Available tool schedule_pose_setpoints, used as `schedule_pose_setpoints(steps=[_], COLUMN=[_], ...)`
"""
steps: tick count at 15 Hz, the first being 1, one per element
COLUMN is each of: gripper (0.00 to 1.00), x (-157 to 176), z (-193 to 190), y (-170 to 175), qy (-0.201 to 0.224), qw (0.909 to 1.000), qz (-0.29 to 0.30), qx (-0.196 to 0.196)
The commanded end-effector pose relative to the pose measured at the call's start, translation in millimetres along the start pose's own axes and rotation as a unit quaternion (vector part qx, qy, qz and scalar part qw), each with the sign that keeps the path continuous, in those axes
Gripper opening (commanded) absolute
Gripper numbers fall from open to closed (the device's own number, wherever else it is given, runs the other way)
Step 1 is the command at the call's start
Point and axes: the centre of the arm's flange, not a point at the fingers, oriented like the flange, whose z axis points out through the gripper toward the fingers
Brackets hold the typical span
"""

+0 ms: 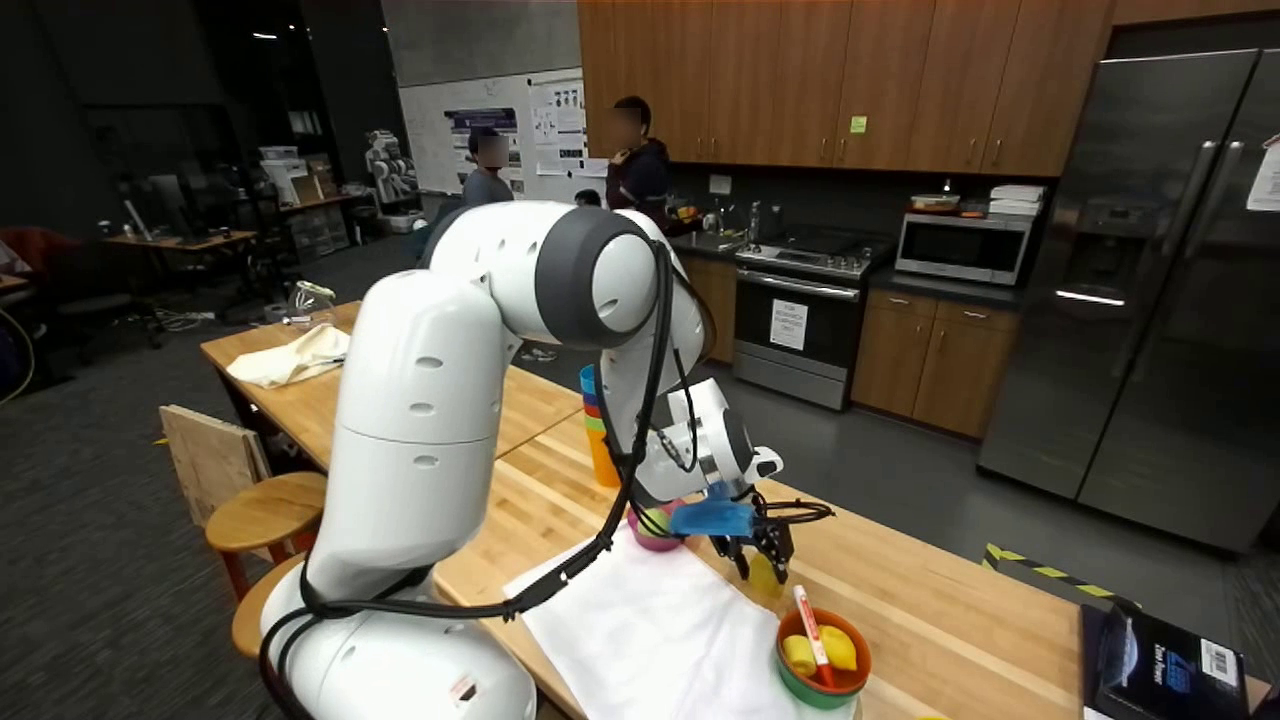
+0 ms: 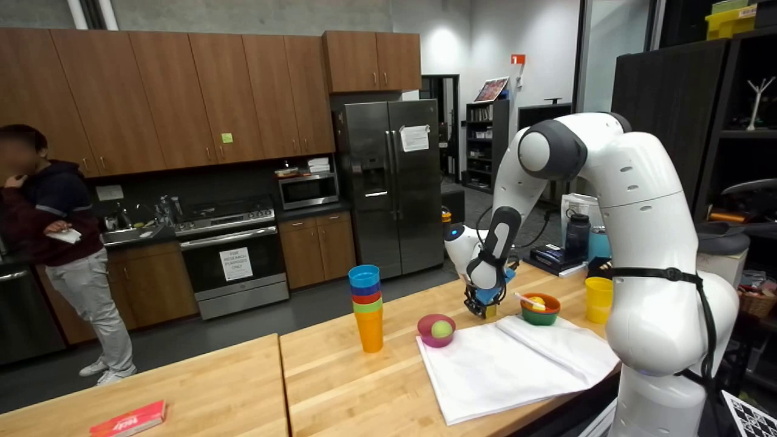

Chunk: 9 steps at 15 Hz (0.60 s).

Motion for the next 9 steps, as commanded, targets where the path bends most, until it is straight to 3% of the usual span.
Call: schedule_pose_setpoints(steps=[1,3,6,7,9], gripper=[0.75,0.89,0.89,0.97,1.0], x=[-0.8,-1.9,-1.7,-1.5,2.8], z=[2.6,6.8,7.8,7.6,-1.8], y=[-1.5,-4.0,-4.8,-4.7,-10.9], qy=[-0.004,-0.008,-0.008,-0.008,0.002], qw=[1.0,1.0,1.0,1.0,1.0], qz=[-0.002,-0.004,-0.005,-0.005,-0.009], qx=[0.002,0.002,0.002,0.002,-0.004])
